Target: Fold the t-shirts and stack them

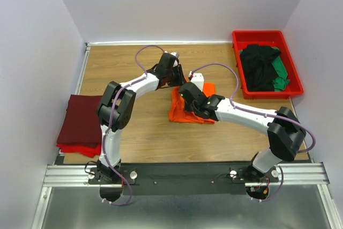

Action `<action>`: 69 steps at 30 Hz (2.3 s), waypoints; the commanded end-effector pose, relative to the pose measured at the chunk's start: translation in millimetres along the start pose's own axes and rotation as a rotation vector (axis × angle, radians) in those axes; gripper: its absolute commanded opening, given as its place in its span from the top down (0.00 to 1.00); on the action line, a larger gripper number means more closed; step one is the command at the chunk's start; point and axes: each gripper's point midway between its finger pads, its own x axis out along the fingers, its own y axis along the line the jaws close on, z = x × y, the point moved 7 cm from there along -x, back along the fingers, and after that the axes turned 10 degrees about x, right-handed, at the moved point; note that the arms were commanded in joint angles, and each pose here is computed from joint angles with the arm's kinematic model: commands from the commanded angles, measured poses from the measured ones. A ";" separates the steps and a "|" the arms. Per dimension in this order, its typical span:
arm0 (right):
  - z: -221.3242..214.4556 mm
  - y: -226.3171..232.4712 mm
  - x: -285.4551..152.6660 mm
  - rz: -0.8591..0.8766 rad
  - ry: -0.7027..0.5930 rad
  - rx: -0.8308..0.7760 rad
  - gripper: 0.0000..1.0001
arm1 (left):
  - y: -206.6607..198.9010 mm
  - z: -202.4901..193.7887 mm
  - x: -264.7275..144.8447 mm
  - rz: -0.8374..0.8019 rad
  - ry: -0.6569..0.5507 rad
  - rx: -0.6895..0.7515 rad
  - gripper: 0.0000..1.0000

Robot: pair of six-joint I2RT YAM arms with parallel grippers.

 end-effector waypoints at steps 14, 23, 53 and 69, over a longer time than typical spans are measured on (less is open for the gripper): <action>33.3 5.1 -38.0 0.103 -0.074 0.057 1.00 | -26.2 34.5 -27.5 -0.069 -0.093 0.034 1.00; 44.1 11.4 -55.1 0.176 -0.082 0.074 1.00 | -29.3 42.5 -49.3 -0.049 -0.151 0.038 1.00; -14.3 76.3 21.8 0.349 0.114 0.037 0.95 | 35.2 1.2 -33.1 0.018 -0.144 -0.082 1.00; -55.4 74.3 50.3 0.370 0.179 -0.022 0.71 | 43.6 8.8 -35.4 0.026 -0.187 -0.080 0.88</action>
